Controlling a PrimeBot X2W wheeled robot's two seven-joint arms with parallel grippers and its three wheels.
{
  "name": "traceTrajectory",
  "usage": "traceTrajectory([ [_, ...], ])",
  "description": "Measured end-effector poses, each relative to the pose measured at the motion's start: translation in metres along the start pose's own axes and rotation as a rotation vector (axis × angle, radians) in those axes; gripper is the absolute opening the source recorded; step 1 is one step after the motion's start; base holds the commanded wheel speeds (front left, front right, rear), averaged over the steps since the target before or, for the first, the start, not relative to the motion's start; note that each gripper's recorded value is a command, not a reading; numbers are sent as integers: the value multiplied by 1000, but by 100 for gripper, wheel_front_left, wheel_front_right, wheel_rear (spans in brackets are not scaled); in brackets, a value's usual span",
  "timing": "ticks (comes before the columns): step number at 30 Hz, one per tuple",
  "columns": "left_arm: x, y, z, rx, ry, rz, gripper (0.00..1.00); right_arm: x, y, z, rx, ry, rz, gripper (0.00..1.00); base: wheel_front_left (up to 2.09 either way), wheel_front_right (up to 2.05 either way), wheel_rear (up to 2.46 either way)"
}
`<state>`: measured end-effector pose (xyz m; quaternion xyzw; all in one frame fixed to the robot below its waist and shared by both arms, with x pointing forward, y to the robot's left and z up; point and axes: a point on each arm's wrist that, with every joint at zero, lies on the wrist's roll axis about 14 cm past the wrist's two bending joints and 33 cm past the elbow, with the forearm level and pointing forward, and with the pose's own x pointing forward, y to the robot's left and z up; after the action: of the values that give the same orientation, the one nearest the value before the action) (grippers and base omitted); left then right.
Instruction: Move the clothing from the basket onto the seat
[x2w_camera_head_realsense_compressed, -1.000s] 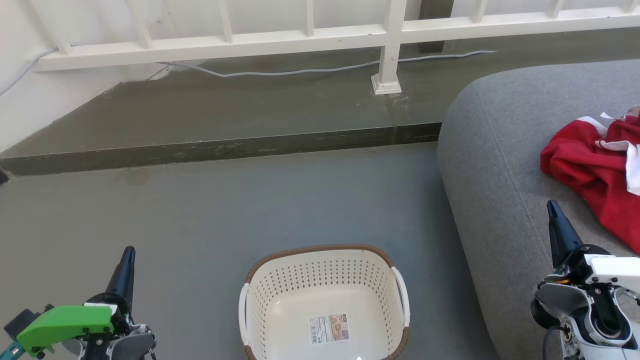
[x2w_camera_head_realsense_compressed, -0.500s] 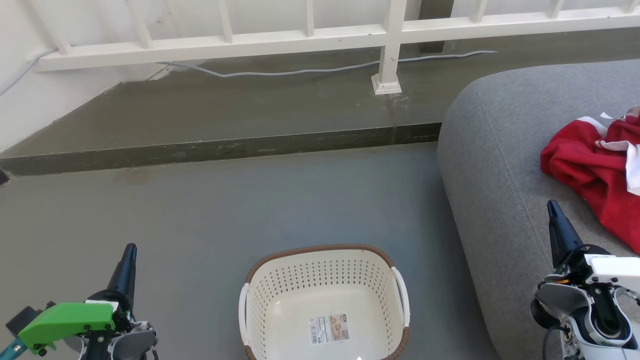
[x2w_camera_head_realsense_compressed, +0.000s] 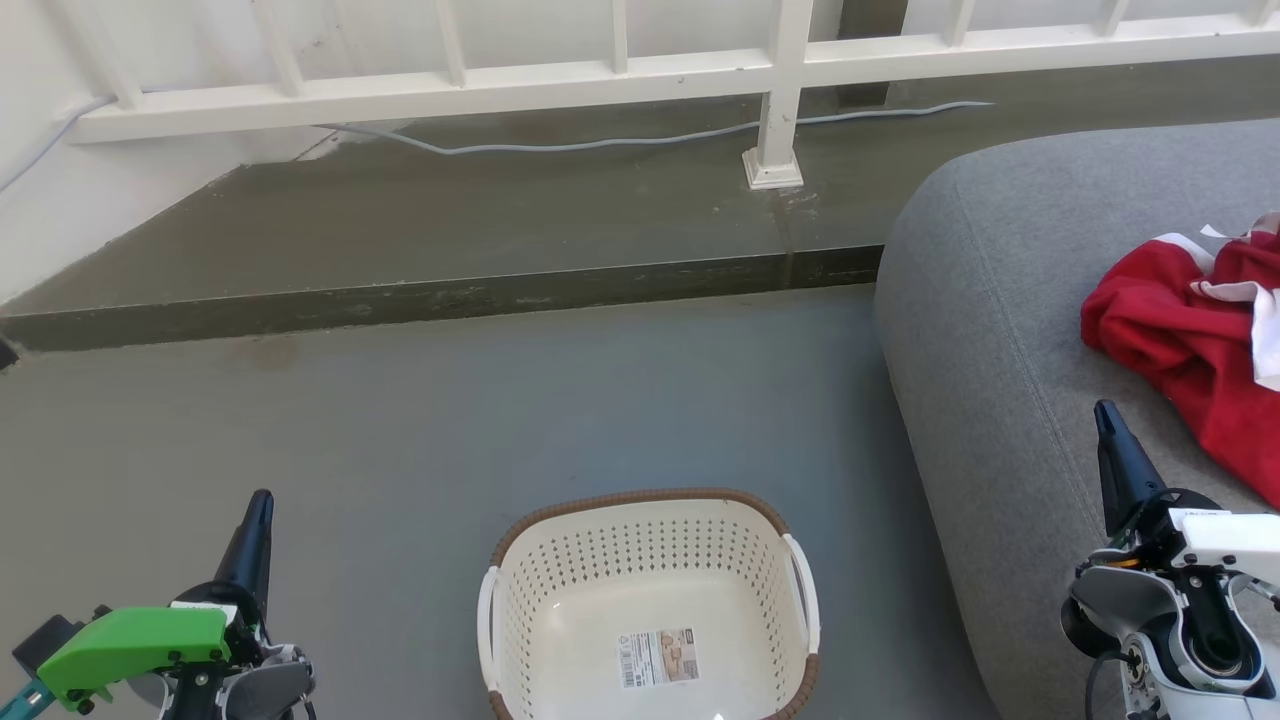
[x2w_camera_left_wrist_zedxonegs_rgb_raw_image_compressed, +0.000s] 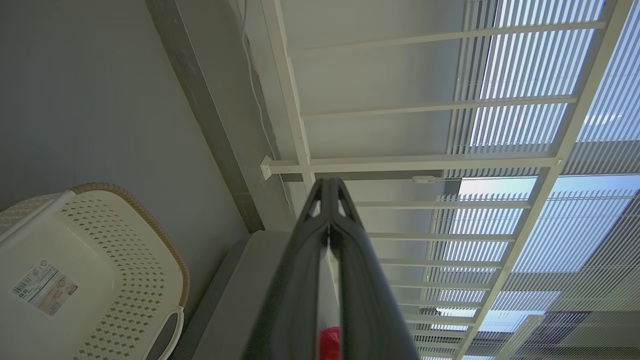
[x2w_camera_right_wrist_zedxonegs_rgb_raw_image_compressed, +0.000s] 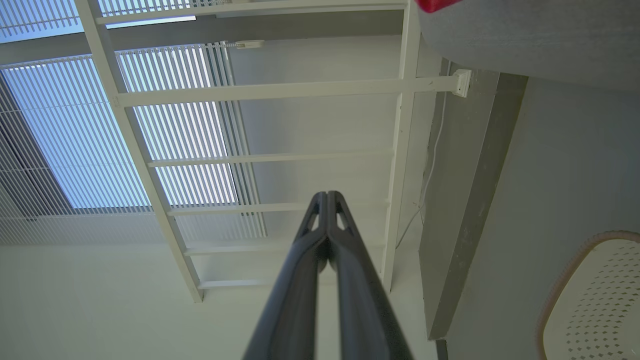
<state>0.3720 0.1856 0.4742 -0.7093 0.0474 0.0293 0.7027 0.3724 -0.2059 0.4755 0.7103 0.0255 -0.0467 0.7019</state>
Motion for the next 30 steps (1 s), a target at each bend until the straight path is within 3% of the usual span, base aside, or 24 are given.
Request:
traceTrajectory([
  [30, 0, 1, 0, -1, 2, 1, 0, 0, 0, 0, 0, 0, 0, 0, 0, 0, 0],
])
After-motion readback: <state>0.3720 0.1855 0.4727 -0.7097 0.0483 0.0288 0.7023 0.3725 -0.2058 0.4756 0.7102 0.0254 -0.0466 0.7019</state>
